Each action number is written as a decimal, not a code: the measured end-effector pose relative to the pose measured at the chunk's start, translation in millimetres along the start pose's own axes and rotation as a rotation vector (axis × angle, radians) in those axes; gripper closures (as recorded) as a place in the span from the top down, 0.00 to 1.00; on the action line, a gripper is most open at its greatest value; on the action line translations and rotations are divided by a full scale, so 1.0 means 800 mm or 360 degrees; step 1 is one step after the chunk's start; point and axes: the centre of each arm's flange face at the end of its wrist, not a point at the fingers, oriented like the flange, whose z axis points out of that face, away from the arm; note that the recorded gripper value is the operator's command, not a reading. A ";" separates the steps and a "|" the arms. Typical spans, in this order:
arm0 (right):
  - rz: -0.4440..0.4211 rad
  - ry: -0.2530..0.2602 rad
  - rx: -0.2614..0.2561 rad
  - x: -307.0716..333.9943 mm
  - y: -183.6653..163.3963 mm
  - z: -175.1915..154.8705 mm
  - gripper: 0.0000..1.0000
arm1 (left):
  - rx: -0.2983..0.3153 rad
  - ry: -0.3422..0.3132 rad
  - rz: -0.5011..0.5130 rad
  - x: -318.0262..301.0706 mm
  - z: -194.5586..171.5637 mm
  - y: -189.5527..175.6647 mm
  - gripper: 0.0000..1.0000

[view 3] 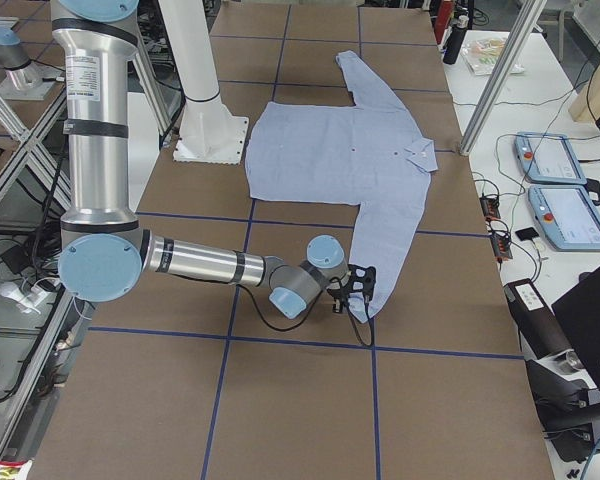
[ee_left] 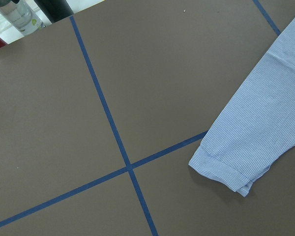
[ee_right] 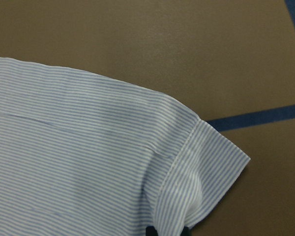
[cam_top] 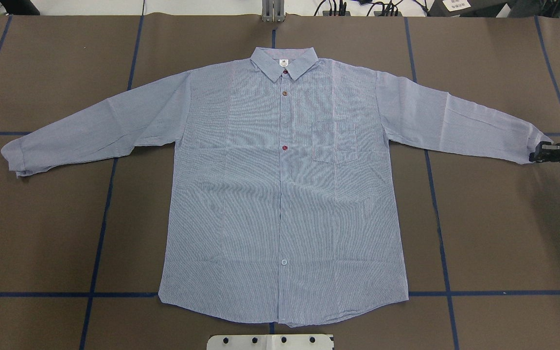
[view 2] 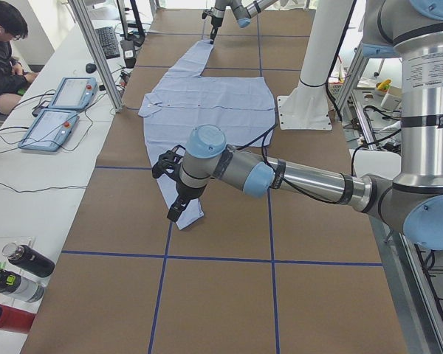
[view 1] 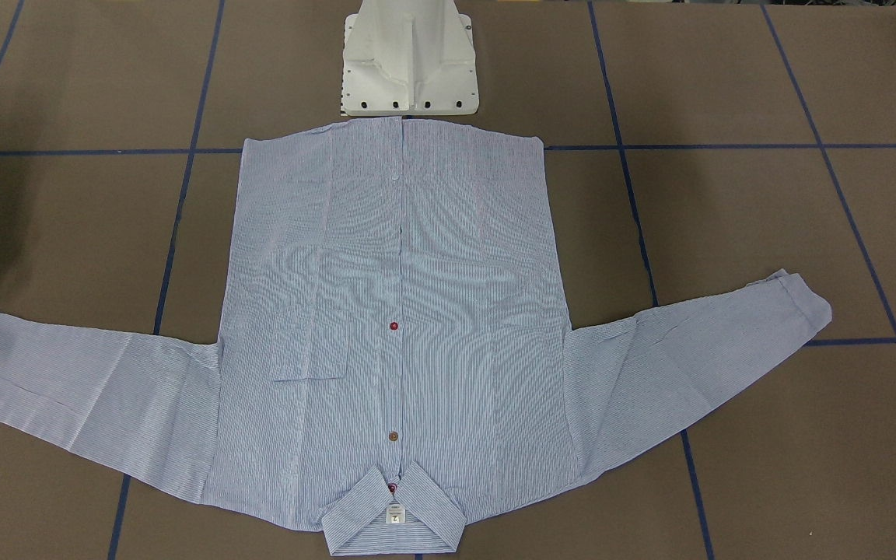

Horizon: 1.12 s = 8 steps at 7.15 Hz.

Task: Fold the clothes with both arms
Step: 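Carry the sleeve with the right gripper across onto the shirt chest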

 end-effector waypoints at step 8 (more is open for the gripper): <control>0.0005 -0.0063 0.0043 -0.615 -0.026 -0.040 0.00 | -0.0006 0.0001 -0.0006 -0.002 0.002 0.003 1.00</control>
